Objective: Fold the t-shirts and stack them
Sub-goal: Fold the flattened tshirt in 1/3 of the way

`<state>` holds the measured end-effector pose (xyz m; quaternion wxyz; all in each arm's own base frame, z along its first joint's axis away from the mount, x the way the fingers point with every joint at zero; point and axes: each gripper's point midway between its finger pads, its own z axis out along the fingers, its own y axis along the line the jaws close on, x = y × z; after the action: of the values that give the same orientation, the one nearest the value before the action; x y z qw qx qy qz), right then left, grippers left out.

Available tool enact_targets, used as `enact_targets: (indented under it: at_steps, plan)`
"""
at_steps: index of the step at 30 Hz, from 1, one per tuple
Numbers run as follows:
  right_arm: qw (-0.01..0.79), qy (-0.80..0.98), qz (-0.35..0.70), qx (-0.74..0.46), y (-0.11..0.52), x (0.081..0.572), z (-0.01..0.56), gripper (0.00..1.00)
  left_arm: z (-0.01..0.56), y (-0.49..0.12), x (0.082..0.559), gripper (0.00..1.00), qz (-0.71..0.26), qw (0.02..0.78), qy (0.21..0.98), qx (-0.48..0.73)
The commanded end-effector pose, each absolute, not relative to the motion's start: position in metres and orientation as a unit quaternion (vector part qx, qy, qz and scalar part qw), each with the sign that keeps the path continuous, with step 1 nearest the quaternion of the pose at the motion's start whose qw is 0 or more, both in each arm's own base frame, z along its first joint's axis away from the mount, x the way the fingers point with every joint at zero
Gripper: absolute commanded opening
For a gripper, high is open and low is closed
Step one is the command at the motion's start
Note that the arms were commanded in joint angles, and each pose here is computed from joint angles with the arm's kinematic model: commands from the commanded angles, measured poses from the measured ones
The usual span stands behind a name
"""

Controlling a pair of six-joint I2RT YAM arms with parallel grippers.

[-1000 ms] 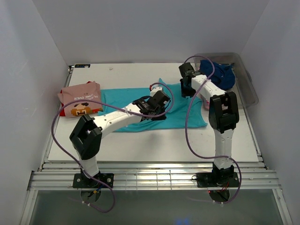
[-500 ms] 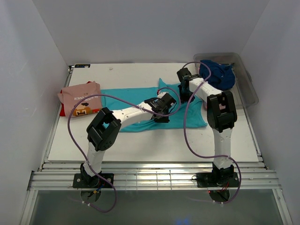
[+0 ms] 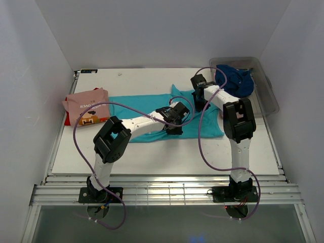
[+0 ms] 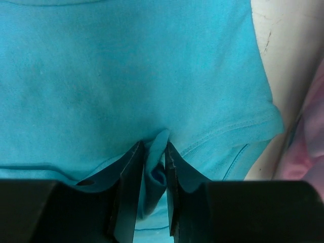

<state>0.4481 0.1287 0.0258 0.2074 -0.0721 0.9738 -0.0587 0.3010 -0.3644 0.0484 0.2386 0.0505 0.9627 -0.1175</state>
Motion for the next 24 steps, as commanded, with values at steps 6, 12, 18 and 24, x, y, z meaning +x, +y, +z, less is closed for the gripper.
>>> enact_targets:
  at_steps: [6, 12, 18, 24]
  plan:
    - [0.269, 0.957, -0.077, -0.084, 0.126, 0.475, 0.062, 0.27, 0.056, -0.365, 0.28, 0.37, -0.138, 0.232, 0.962, 0.051]
    - [0.276, 0.953, -0.083, -0.089, 0.125, 0.483, 0.064, 0.27, 0.037, -0.358, 0.26, 0.36, -0.123, 0.212, 0.968, 0.057]
    - [0.285, 0.951, -0.076, -0.096, 0.129, 0.49, 0.067, 0.22, 0.03, -0.36, 0.248, 0.36, -0.121, 0.202, 0.97, 0.06]
    - [0.284, 0.95, -0.078, -0.102, 0.13, 0.492, 0.064, 0.08, 0.059, -0.379, 0.257, 0.35, -0.141, 0.246, 0.956, 0.073]
